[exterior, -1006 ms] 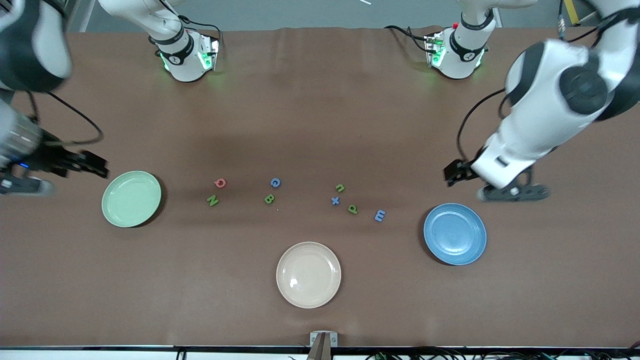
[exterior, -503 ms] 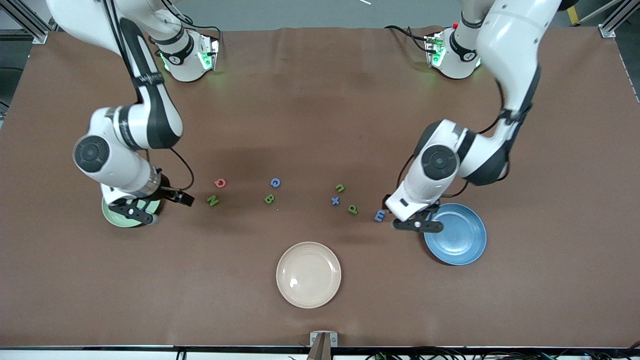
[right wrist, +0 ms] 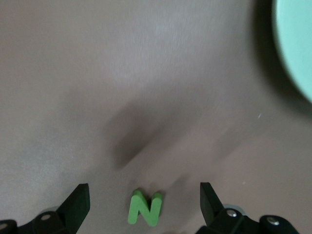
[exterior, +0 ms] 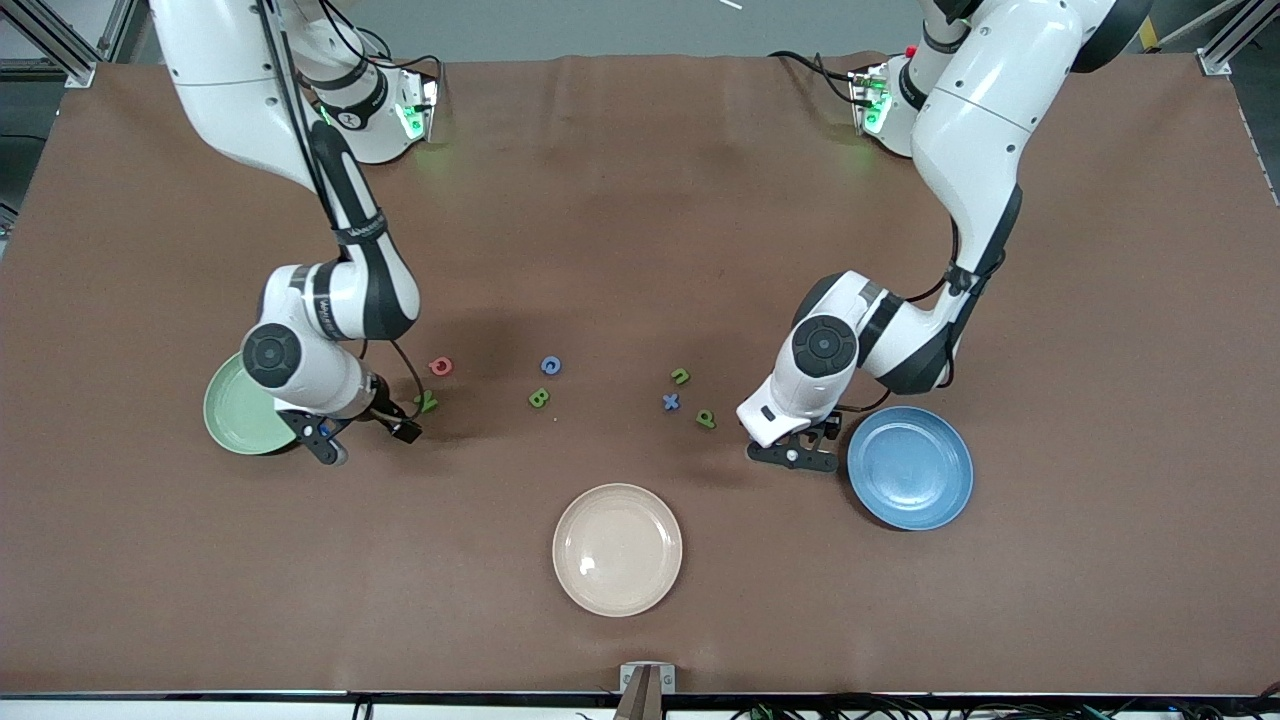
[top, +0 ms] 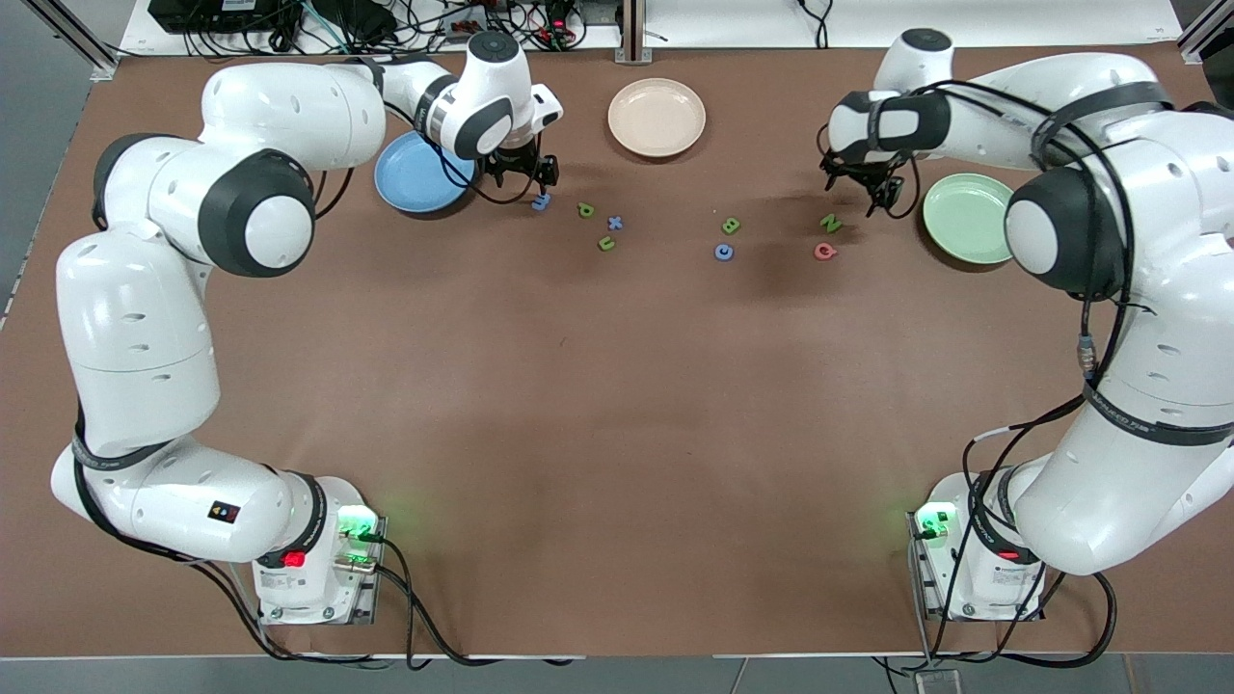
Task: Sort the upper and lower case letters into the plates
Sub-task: 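Grasp the blue letter with the left gripper while the right gripper grasps N, then lower the blue letter onto the blue plate while the right gripper lowers N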
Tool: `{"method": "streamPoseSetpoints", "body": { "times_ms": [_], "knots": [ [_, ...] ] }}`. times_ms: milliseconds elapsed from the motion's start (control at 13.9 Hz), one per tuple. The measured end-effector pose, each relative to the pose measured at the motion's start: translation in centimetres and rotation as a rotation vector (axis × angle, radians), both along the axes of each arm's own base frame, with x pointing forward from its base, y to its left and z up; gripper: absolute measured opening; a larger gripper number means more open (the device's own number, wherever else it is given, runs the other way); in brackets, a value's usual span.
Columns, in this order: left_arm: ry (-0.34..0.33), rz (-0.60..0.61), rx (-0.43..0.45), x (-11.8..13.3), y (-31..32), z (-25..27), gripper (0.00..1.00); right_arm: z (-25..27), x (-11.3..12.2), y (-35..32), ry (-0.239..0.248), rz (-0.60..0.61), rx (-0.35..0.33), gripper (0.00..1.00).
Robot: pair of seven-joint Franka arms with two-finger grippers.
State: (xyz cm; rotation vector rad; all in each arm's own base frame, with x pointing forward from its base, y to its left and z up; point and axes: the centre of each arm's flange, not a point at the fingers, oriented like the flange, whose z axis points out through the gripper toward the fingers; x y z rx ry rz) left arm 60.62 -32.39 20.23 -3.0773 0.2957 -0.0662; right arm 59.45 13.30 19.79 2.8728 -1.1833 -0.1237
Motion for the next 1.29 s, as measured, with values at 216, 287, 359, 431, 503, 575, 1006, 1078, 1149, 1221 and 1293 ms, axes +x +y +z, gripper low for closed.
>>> {"method": "streamPoseSetpoints", "body": {
  "times_ms": [216,287,359,431,503,575,1006,1078,1149,1221,1293],
  "knots": [
    [0.011,0.009,0.003,-0.9,-1.3,-0.9,0.81,-0.7,-0.5,1.5,0.008,-0.012,0.002,0.89],
    [0.016,0.007,0.004,-1.1,-1.5,-1.2,0.78,-0.8,-0.5,1.7,0.01,-0.021,0.011,0.83],
    [0.02,0.007,0.006,-1.2,-1.5,-1.6,0.78,-0.9,-0.6,1.8,0.011,-0.023,0.013,0.83],
    [0.024,0.007,0.007,-1.2,-1.5,-1.8,0.78,-0.9,-0.6,1.9,0.013,-0.022,0.013,0.76],
    [0.027,0.008,0.009,-1.2,-1.4,-2.1,0.74,-1.1,-0.7,2.0,0.015,-0.021,0.012,0.71],
    [0.031,0.008,0.01,-1.3,-1.4,-2.4,0.74,-1.4,-0.8,2.0,0.019,-0.02,0.009,0.71],
    [0.028,0.008,0.001,-0.9,-1.9,-2.7,0.48,-2.3,-1.0,2.3,0.023,-0.015,0.003,0.59],
    [0.024,0.009,-0.001,-0.7,-1.9,-2.5,0.35,-2.2,-1.0,2.4,0.019,-0.013,0.004,0.51],
    [0.019,0.014,-0.002,-0.4,-1.7,-2.3,0.26,-2.2,-1.0,2.6,0.016,-0.01,0.004,0.43],
    [0.013,0.022,-0.004,0.0,-1.3,-2.1,0.27,-2.2,-1.1,2.6,0.016,-0.009,0.004,0.43],
    [0.004,0.031,-0.007,0.6,-0.9,-1.7,0.27,-2.1,-1.0,2.7,0.015,-0.008,0.005,0.37]
  ]
}}
